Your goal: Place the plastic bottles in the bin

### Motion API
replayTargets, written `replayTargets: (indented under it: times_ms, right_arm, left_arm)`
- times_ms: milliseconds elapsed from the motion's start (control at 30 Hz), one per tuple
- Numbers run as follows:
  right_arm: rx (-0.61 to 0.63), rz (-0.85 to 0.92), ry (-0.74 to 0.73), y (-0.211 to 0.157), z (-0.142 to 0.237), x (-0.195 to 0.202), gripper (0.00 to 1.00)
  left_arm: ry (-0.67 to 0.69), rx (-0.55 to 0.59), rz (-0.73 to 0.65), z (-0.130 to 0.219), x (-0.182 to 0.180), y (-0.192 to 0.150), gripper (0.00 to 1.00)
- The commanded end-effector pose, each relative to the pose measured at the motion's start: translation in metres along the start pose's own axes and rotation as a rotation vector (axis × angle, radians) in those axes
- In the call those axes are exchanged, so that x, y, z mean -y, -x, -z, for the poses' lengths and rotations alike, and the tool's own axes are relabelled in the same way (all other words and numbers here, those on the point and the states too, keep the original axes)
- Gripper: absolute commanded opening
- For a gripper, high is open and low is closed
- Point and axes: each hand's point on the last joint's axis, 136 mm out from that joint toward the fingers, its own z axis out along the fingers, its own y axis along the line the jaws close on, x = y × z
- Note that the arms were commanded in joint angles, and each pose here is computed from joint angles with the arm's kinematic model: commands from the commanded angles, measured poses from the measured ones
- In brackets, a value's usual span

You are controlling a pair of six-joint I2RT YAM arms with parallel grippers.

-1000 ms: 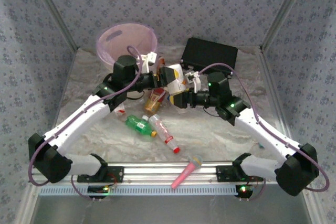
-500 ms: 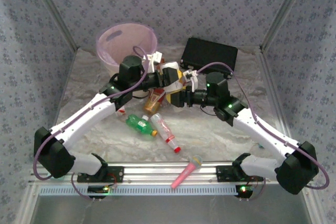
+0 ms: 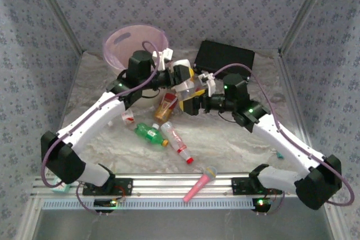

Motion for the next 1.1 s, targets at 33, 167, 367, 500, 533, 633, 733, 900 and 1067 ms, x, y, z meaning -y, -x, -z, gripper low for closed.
replayTargets:
  times_ms: [33,167,367,500,533,633,733,900,1067]
  right_arm:
    - [0.005,0.019,-0.089,-0.006,0.037,0.006,1.00]
    - [-0.021,-0.011,-0.183,-0.026,0.056,0.026,1.00]
    - [-0.060,-0.069,-0.245,-0.052,0.067,0.045,1.00]
    - [-0.070,-0.070,-0.273,-0.055,0.071,0.050,1.00]
    - [-0.075,-0.071,-0.279,-0.056,0.071,0.051,1.00]
    - [-0.086,-0.079,-0.303,-0.060,0.072,0.057,1.00]
    - [-0.105,-0.102,-0.315,-0.065,0.070,0.060,0.99]
    - [-0.117,-0.094,-0.352,-0.071,0.073,0.059,0.99]
    - [-0.127,-0.102,-0.387,-0.077,0.074,0.066,0.99]
  left_arm:
    - [0.027,0.041,-0.108,0.025,0.015,0.037,0.57]
    - [0.078,0.122,-0.146,0.061,0.013,0.088,0.48]
    - [0.257,0.300,-0.171,0.128,-0.018,0.156,0.25]
    - [0.483,0.337,-0.170,0.159,-0.063,0.186,0.01]
    - [0.524,0.330,-0.175,0.161,-0.072,0.192,0.00]
    - [0.629,0.276,-0.187,0.155,-0.101,0.204,0.00]
    - [0.674,0.179,-0.165,0.135,-0.131,0.204,0.00]
    - [0.784,0.037,-0.171,0.110,-0.179,0.191,0.00]
    - [0.843,-0.069,-0.157,0.093,-0.217,0.171,0.00]
